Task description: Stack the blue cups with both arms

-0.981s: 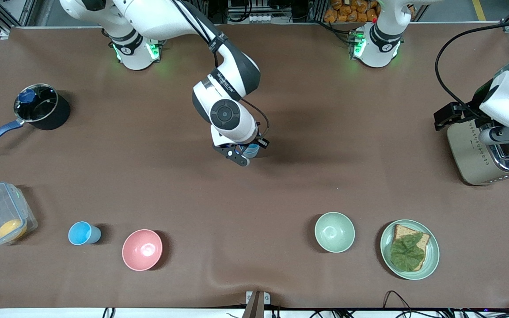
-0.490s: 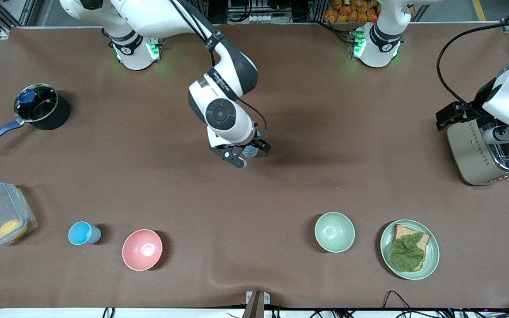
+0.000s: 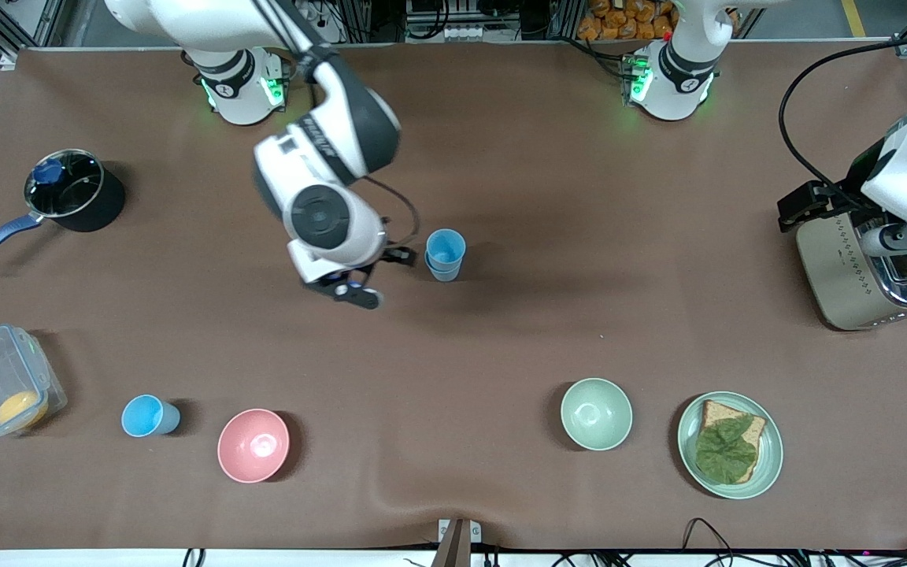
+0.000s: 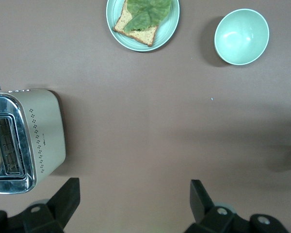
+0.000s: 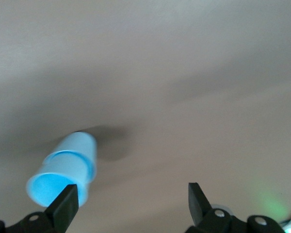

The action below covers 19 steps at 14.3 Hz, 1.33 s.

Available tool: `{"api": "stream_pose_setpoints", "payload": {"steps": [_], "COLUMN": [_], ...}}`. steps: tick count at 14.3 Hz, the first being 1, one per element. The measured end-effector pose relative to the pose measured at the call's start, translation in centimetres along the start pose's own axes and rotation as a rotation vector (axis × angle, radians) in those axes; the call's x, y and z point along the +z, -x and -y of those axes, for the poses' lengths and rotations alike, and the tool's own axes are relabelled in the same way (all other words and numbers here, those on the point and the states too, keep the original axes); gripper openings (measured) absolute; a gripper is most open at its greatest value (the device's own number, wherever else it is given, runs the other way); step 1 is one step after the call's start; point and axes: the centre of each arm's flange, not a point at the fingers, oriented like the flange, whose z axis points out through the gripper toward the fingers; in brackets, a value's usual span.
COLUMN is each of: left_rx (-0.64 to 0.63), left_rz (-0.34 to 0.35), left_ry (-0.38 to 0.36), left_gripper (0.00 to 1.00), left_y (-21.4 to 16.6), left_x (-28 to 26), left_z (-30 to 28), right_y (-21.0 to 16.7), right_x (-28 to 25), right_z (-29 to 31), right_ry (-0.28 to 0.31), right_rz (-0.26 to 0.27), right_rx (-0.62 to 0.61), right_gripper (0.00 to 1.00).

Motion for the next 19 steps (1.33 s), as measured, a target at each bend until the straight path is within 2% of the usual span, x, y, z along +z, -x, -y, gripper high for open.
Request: {"api": "stream_pose_setpoints", "payload": {"steps": [4,7,9,12,14,15,17,19], "left_rx": [0.0,0.0,0.0,-0.001,-0.001,-0.001,-0.001,-0.002], "left_rz": [-0.001,-0.001,-0.001,-0.002,-0.002,-0.002,-0.003,-0.003], "left_ry": [0.0,0.0,0.0,0.0,0.0,0.0,0.0,0.0], "left_gripper": [1.0,1.0,1.0,1.0,1.0,1.0,1.0,1.0], "left_y": [0.0,0.0,0.0,0.0,0.0,0.0,0.0,0.0], "left_x": [0.0,0.0,-0.1,-0.1,-0.1,-0.1,-0.1,-0.1], "left_z": [0.0,0.0,0.0,0.0,0.0,0.1,0.1,0.1], "right_y": [-5.1,-9.0,-11.2,-11.0,-8.6,-7.1,-4.1,-2.0], "right_x": [-1.9,-2.2,-3.6,-8.2,-12.5,-14.6,-18.0,-20.0], "right_z": [-9.6,-17.7,-24.0,-30.7,-33.0,-33.9,-35.2,-36.2], "right_ry": [0.018,0.01,-0.033,-0.079,-0.069,-0.052,0.027,0.046], "right_rz": [0.083,0.096,0.081,0.005,-0.071,-0.107,-0.174,-0.209], "right_rx": [-0.169,-0.289,-0.324,-0.3,-0.283,-0.279,-0.274,-0.26], "right_gripper": [1.0,1.0,1.0,1.0,1.0,1.0,1.0,1.0]}}
